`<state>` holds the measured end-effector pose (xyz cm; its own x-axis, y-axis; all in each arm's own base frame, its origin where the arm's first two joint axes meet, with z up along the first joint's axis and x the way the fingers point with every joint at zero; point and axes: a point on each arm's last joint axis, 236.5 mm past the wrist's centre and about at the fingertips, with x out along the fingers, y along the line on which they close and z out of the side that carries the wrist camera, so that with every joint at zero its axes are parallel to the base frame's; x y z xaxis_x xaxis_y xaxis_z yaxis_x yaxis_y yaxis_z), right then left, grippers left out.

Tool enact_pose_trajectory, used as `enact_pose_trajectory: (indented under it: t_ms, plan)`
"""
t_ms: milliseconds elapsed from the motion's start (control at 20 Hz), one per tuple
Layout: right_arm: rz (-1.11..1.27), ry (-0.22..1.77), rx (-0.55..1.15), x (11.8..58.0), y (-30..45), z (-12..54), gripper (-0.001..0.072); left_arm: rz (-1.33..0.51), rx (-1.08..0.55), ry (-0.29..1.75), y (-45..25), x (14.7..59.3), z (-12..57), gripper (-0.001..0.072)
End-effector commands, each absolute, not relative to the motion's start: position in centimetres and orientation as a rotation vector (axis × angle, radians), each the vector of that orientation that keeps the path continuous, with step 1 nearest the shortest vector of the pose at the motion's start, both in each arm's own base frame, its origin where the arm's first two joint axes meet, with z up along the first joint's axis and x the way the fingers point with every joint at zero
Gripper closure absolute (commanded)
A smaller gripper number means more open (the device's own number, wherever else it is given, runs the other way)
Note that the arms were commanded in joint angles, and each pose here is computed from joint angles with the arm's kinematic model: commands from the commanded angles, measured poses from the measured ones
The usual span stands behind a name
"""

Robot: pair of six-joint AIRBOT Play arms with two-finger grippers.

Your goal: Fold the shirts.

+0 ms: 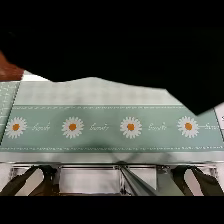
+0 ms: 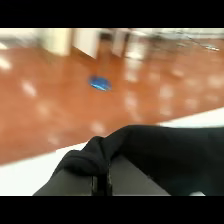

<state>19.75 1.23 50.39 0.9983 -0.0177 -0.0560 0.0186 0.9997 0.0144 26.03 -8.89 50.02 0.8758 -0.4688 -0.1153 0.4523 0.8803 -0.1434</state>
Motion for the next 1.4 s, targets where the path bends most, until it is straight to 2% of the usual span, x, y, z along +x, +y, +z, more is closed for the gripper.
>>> enact_pose_trajectory:
  t_ms: [0,100,250,450,600,800,950,1150,1200,1250,1300,1350]
  plan:
    - [-0.148,0.041,-0.006,14.4,0.3,50.1,0.0692,-0.371,0.006,0.102,-9.0,20.6,50.4,0.0683]
    - [-0.146,0.095,0.006,14.8,0.2,48.5,0.0691,-0.372,0.029,0.176,-8.7,20.2,47.7,0.0683]
    - [-0.072,0.269,0.081,19.0,0.1,42.8,0.0692,-0.222,0.044,0.387,-4.9,23.6,41.2,0.0683]
    - [0.246,0.476,0.262,28.1,3.6,33.3,0.0692,-0.164,0.049,0.604,-3.7,32.1,31.8,0.0683]
    - [0.329,0.617,0.417,34.8,2.9,25.8,0.0692,-0.158,0.023,0.758,-3.9,39.3,23.9,0.0683]
    - [0.342,0.804,0.515,43.3,3.1,15.2,0.0691,-0.197,-0.084,0.940,-6.0,47.4,12.4,0.0683]
    - [0.280,0.852,0.610,49.7,2.2,8.3,0.0692,-0.138,-0.201,1.019,-6.0,51.6,5.5,0.0682]
    - [0.252,0.890,0.756,55.8,1.3,3.9,0.0691,-0.106,-0.331,1.030,-6.4,55.7,2.1,0.0682]
    - [0.238,0.902,0.795,56.8,1.1,3.2,0.0633,-0.123,-0.366,1.028,-7.1,56.4,1.8,0.0676]
    - [0.236,0.916,0.818,57.3,1.1,2.7,0.0408,-0.127,-0.398,1.026,-7.5,56.9,1.9,0.0546]
    - [0.250,0.932,0.817,57.4,1.1,2.6,0.0301,-0.109,-0.430,1.022,-7.4,57.2,2.2,0.0227]
    - [0.268,0.953,0.803,56.9,0.8,2.9,0.0300,-0.093,-0.431,1.018,-6.5,57.3,2.8,0.0197]
